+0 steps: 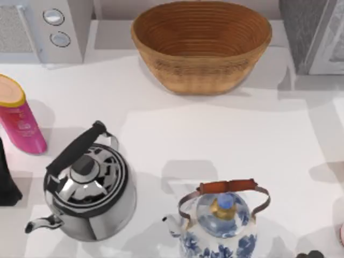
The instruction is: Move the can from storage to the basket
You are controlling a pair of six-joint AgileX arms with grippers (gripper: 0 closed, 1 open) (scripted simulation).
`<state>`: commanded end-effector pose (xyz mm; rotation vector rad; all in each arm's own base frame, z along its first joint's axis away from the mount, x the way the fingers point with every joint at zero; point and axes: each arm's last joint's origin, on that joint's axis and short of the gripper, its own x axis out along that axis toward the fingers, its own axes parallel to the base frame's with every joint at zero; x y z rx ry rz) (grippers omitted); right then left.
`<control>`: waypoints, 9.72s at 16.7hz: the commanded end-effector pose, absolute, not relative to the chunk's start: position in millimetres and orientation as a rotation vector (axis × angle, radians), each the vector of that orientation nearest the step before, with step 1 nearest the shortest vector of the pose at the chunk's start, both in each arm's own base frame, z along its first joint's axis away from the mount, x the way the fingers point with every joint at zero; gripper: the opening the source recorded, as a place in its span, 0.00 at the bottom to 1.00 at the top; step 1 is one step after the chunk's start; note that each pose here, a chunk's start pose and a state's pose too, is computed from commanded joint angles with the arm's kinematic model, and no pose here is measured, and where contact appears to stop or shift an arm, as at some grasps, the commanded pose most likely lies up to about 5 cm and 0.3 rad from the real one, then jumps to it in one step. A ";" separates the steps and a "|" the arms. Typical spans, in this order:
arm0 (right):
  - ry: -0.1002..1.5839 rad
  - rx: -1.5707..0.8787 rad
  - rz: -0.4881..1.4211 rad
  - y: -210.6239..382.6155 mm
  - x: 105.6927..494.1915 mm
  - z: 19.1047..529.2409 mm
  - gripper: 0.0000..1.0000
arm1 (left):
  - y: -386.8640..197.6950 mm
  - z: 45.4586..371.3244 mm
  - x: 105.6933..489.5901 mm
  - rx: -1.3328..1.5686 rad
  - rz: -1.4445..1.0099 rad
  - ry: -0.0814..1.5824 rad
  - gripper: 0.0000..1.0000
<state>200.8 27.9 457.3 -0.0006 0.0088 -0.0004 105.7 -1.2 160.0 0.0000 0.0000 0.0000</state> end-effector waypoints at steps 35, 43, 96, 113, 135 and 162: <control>-0.009 0.001 -0.009 70.9 368.7 509.1 1.00 | -1.2 160.0 105.7 0.000 0.000 0.000 1.00; -0.009 0.001 -0.009 70.0 386.9 507.4 1.00 | -1.2 160.0 105.7 0.000 0.000 0.000 1.00; -0.075 0.014 -0.008 26.0 132.9 482.0 0.00 | -1.2 160.0 105.7 0.000 0.000 0.000 1.00; 0.007 0.000 0.000 -0.8 105.5 162.5 0.00 | -1.2 160.0 105.7 0.000 0.000 0.000 1.00; -0.023 0.002 -0.001 78.2 243.4 318.8 0.00 | -1.2 160.0 105.7 0.000 0.000 0.000 1.00; 0.002 0.000 0.002 276.0 419.4 221.6 0.00 | -1.2 160.0 105.7 0.000 0.000 0.000 1.00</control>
